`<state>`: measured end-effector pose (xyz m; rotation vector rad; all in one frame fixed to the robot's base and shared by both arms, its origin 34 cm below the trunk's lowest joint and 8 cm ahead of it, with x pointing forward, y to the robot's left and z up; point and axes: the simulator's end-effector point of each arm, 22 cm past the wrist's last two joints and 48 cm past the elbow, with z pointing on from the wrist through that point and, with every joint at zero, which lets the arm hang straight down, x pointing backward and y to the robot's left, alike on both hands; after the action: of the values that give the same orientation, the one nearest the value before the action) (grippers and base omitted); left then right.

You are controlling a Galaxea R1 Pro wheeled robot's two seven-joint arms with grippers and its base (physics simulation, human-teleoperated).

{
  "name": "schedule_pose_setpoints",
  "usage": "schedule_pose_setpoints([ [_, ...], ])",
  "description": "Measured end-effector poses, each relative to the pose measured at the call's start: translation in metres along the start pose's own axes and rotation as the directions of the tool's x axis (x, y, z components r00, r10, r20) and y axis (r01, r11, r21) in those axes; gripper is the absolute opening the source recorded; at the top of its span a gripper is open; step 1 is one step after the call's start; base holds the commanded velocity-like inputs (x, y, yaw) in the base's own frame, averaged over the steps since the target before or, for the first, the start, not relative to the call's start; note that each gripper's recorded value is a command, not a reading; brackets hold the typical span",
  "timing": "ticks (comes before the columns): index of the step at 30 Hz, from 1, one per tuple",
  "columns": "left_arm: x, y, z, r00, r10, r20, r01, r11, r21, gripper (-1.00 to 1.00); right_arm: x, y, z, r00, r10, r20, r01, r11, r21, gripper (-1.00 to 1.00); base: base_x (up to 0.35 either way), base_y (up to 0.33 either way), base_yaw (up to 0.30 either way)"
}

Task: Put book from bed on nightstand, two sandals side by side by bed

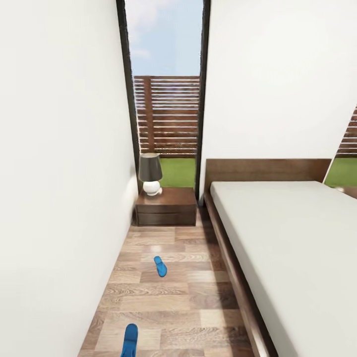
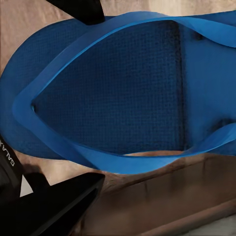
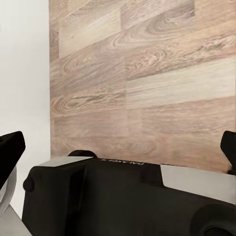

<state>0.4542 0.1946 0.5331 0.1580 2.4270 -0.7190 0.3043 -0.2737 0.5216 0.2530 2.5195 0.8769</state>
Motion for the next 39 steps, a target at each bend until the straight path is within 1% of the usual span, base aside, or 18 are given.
schedule_pose_setpoints([
  [6, -0.0002, 0.0002, 0.0001, 1.000, 0.000, 0.000, 0.000, 1.000, -0.001, -1.00, 0.0000, 0.0001, 0.0000, 1.000, 0.000, 0.000, 0.000, 1.000, -0.001, 1.00, 0.181, -0.019, 0.216],
  [16, -0.0005, 0.0004, 0.0002, 1.000, 0.000, 0.001, 0.000, 1.000, -0.002, -1.00, 0.0000, 0.0001, 0.0000, 1.000, 0.000, 0.000, 0.000, 1.000, 0.000, 1.00, 0.268, -0.055, 0.009],
  [23, -0.0002, 0.0005, 0.0003, 1.000, -0.001, 0.000, 0.001, 1.000, -0.002, -1.00, 0.0000, -0.0003, 0.0001, 1.000, 0.000, 0.000, 0.000, 1.000, 0.001, 1.00, 0.039, -0.001, 0.029],
  [39, -0.0002, 0.0004, 0.0002, 1.000, 0.000, 0.000, 0.000, 1.000, -0.001, -1.00, -0.0001, -0.0006, 0.0001, 1.000, 0.000, 0.000, 0.000, 1.000, 0.002, 1.00, 0.018, 0.000, 0.257],
])
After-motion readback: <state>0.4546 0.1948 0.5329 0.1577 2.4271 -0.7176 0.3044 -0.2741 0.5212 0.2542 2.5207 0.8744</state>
